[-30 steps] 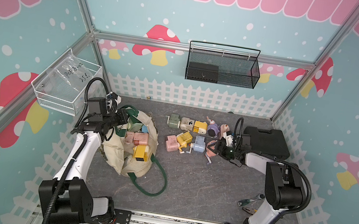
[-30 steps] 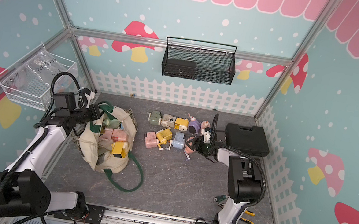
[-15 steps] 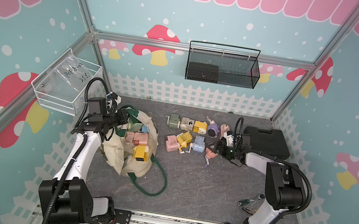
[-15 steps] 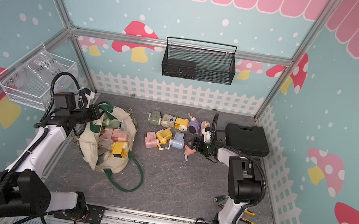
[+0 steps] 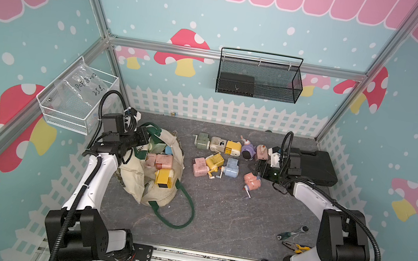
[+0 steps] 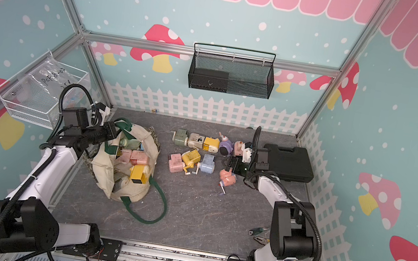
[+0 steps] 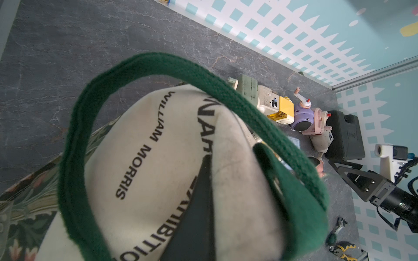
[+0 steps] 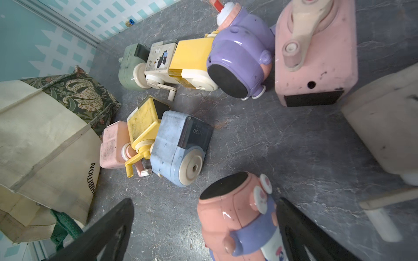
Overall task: Take out the pencil sharpeners from the tote bags
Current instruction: Place the pencil sharpener at the center of the board.
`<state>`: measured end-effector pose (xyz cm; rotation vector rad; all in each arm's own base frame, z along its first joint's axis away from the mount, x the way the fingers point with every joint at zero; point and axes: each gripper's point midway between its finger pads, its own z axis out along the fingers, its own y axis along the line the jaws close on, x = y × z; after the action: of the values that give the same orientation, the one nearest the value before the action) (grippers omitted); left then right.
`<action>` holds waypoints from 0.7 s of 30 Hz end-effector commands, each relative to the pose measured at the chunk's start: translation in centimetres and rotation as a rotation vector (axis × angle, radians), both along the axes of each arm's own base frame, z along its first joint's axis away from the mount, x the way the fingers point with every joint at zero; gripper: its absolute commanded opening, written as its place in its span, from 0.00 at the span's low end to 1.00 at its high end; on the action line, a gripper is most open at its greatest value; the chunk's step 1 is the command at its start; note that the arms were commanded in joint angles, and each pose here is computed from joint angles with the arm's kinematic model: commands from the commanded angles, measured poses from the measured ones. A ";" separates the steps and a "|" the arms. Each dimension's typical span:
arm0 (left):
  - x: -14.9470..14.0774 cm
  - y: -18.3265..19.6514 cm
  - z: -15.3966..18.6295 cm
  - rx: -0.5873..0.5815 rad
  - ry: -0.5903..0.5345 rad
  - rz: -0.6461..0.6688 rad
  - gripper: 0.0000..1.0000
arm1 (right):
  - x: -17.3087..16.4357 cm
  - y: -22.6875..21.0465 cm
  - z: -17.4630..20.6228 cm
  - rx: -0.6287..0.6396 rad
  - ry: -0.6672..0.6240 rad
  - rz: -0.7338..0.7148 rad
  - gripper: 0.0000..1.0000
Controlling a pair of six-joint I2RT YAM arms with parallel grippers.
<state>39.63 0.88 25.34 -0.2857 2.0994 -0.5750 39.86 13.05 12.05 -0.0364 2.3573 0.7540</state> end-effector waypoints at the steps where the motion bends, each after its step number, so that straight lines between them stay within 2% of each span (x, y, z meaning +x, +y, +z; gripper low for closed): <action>1: 0.3 -0.4 3.2 -0.001 -0.101 -0.022 0.00 | -1.0 -1.1 -1.2 -0.069 0.027 -0.019 0.99; 8: 0.3 -0.4 3.3 -0.001 -0.102 -0.021 0.00 | -2.3 -1.7 -4.2 -0.099 0.095 -0.033 0.99; 12: 0.2 -0.4 3.3 -0.001 -0.103 -0.022 0.00 | -2.9 -0.2 -4.9 -0.014 0.117 0.009 0.96; 21: 0.2 -0.3 3.2 0.001 -0.102 -0.020 0.00 | -2.7 4.2 -3.7 0.181 0.131 0.109 0.92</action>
<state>39.63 0.88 25.34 -0.2857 2.0994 -0.5750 36.84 15.20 7.00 -0.0063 2.4658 0.9219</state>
